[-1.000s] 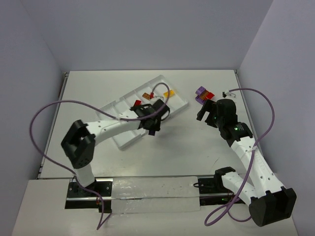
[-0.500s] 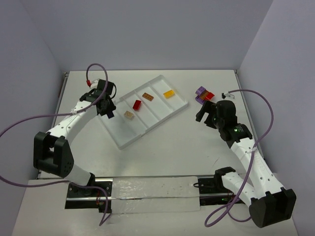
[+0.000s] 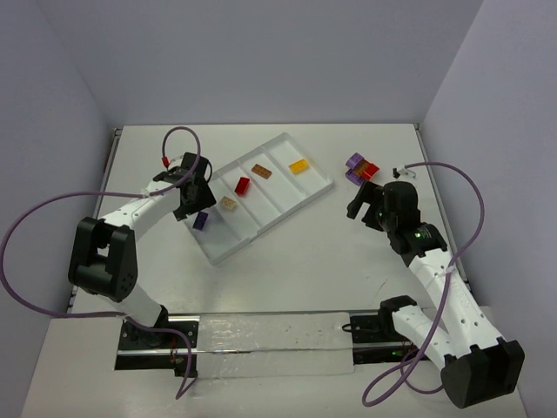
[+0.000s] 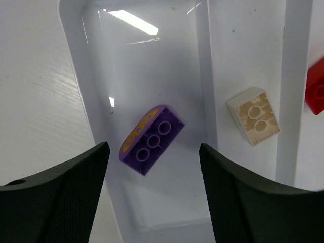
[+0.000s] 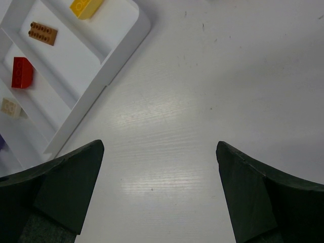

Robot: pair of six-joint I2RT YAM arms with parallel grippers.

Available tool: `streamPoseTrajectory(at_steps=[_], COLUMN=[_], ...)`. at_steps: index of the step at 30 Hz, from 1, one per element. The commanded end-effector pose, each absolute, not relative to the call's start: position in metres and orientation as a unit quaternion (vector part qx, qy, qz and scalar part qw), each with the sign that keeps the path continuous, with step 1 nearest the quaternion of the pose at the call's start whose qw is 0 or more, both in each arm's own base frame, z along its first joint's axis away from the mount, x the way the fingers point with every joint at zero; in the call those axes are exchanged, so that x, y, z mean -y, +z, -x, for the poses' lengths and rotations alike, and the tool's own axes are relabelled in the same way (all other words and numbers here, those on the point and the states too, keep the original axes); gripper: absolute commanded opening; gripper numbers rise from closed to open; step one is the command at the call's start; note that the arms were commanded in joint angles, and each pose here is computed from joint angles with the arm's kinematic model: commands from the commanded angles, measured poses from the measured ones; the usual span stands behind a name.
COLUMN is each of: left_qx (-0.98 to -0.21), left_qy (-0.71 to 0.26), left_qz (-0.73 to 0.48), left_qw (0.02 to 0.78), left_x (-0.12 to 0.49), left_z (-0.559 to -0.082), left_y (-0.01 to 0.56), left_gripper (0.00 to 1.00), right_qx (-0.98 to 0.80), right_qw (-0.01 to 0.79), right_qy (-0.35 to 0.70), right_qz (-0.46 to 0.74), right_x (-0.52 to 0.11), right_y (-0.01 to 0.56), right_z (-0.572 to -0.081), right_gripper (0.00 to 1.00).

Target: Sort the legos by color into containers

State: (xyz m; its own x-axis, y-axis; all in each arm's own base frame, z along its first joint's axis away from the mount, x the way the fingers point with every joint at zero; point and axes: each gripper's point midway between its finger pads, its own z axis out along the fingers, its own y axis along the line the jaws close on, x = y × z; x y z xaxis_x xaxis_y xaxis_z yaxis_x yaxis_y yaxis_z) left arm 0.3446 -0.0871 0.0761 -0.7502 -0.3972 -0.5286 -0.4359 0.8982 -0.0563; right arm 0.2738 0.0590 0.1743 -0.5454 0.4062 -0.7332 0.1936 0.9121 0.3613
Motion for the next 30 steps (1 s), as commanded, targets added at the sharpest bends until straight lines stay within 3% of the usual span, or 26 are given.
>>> streamPoseTrajectory(at_steps=[1,5,14,30], left_qx=[-0.929,-0.926,-0.913,-0.906], left_qy=[-0.006,-0.025,-0.092,-0.115], left_qz=[0.218,0.206,0.137,0.112], left_qw=[0.300,0.314,0.373,0.392], left_x=[0.097,0.103,0.151,0.154], left_z=[-0.352,-0.349,-0.333,-0.294], left_y=[0.089,0.106,0.172,0.201], left_gripper=[0.85,0.85,0.86,0.86], right_qx=[-0.873,-0.874,-0.854,-0.855], right_qw=[0.444,0.449,0.477,0.428], right_qy=[0.126,0.120,0.022,0.001], right_qz=[-0.161,-0.141,-0.209,-0.291], right_x=[-0.063,-0.064,-0.028,0.009], right_y=[0.171,0.173,0.211,0.179], right_z=[-0.279,-0.291,-0.367,-0.435], right_gripper=[0.99,1.00,1.00,0.96])
